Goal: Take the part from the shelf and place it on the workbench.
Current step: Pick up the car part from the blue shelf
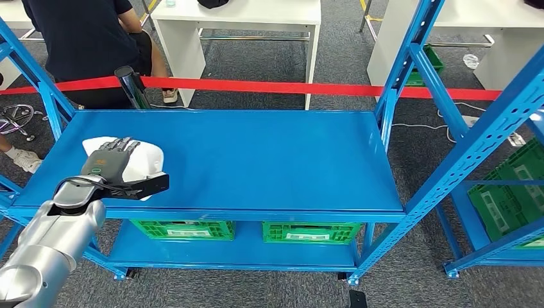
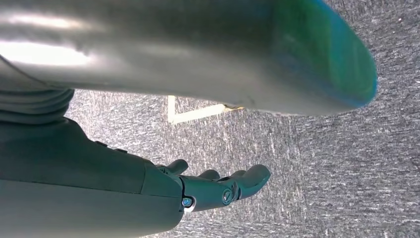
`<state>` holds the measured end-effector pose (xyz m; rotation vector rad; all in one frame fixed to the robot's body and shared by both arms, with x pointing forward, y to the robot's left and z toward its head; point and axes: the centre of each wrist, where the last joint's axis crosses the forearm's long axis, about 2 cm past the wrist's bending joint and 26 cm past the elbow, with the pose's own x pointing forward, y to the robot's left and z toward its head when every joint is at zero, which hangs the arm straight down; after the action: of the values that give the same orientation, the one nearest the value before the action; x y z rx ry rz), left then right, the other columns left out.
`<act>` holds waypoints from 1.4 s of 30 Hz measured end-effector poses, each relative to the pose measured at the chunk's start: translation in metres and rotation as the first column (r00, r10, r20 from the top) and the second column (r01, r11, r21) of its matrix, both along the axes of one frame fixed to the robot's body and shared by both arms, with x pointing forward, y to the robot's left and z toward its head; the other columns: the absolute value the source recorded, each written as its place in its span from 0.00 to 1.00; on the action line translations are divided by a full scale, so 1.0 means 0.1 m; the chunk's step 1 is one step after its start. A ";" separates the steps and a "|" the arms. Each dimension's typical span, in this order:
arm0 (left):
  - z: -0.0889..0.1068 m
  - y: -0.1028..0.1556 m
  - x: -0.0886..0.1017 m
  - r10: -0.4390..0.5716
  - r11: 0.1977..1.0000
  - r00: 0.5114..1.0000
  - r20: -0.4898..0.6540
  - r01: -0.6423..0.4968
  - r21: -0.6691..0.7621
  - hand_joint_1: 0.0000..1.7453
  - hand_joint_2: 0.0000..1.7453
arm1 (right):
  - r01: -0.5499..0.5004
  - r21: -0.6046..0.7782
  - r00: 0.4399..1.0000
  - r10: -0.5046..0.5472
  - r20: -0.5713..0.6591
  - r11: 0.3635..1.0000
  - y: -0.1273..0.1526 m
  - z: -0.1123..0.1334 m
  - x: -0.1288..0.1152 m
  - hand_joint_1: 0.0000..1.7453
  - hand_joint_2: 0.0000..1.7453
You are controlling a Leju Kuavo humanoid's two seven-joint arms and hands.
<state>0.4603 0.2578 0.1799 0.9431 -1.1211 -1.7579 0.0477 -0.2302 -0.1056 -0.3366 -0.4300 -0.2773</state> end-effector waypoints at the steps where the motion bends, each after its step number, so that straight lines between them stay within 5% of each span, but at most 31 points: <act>1: 0.02 0.01 0.01 -0.002 1.000 1.000 -0.012 0.002 0.010 0.00 1.00 | 0.001 0.000 1.000 -0.001 0.000 1.000 0.00 0.00 0.00 0.00 0.00; 10: 0.08 0.07 0.05 -0.034 0.997 0.998 -0.052 0.038 0.069 0.00 1.00 | 0.013 0.002 1.000 -0.013 -0.003 1.000 0.00 0.00 -0.01 0.00 0.00; 16: 0.17 0.04 0.07 -0.007 0.999 0.979 0.201 -0.004 0.051 0.00 1.00 | 0.006 0.000 1.000 -0.006 -0.003 1.000 0.00 0.00 -0.01 0.00 0.00; 28: 0.44 -0.01 0.16 -0.032 0.999 0.868 0.496 0.014 0.039 0.00 1.00 | -0.014 -0.005 1.000 0.014 -0.002 1.000 -0.01 0.00 0.00 0.00 0.00; 42: 0.94 0.34 0.38 0.090 0.966 0.947 0.307 -0.158 0.204 0.00 1.00 | 0.010 -0.006 1.000 -0.010 0.006 1.000 -0.01 0.00 -0.02 0.00 0.00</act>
<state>0.4984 0.2915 0.2741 1.4244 -1.0297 -1.7018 0.0458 -0.2314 -0.1059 -0.3437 -0.4354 -0.2866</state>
